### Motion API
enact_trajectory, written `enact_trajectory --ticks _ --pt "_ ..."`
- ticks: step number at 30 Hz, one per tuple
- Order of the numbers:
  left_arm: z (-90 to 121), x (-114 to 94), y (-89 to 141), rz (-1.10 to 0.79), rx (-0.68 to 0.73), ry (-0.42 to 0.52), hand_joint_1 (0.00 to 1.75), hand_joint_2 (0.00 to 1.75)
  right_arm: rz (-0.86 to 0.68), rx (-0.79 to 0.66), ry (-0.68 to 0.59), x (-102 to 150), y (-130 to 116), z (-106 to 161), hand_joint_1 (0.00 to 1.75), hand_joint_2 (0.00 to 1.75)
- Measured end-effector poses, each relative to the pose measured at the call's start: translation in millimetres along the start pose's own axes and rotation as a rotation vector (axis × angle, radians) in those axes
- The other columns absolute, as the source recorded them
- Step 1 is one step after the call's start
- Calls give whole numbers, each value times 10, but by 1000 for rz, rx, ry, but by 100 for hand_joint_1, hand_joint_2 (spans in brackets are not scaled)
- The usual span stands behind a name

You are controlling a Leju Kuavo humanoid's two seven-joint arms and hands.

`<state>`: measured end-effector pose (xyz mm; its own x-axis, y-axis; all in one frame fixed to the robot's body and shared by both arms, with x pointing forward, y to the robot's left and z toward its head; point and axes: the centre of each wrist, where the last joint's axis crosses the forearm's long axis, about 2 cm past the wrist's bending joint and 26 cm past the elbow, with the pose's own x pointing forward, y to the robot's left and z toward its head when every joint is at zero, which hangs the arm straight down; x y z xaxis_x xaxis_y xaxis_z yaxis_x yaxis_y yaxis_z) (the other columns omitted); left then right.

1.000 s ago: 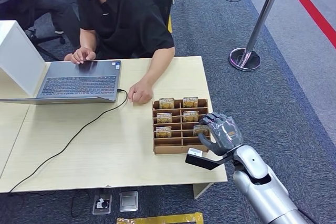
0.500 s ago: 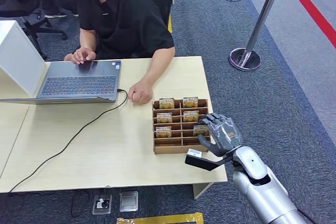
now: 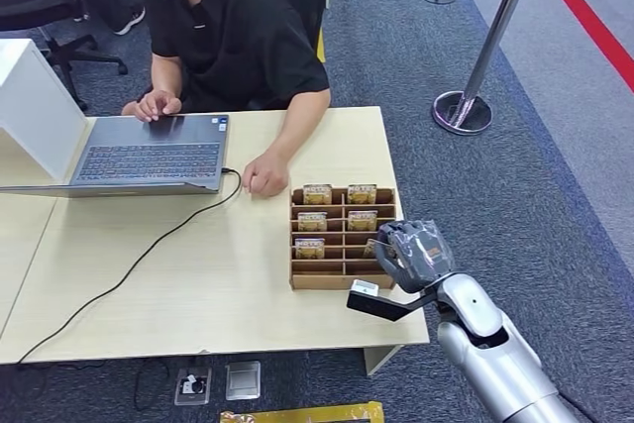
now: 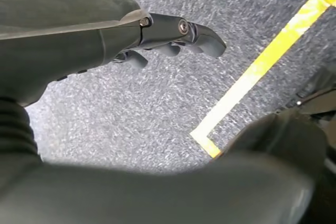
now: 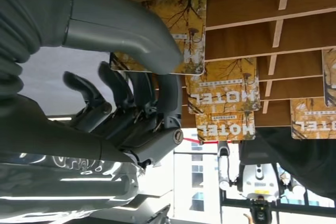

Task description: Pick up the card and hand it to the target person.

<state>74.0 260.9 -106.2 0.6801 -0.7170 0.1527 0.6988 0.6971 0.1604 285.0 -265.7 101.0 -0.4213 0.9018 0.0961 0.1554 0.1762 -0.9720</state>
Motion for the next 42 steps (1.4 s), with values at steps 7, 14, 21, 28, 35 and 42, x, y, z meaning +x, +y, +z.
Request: enact_trajectory --ticks 7,14,21,28,35,42 --pt "0 6 7 -12 23 -23 0 175 -1 -6 0 3 -1 -2 175 175" --pt "-4 68 74 -16 58 -34 0 175 -3 -13 -2 12 2 1 175 175" --pt "-5 136 139 -23 101 -50 0 175 -5 -21 -3 17 5 5 154 175" --pt "-4 143 145 -15 117 -47 0 175 -71 -80 2 2 -15 4 154 175" --pt "-4 144 144 -11 125 -42 0 175 -143 -297 10 0 -165 -74 154 175" --pt "-4 149 149 -12 122 -40 0 175 -133 -502 -15 25 -478 -297 154 175"
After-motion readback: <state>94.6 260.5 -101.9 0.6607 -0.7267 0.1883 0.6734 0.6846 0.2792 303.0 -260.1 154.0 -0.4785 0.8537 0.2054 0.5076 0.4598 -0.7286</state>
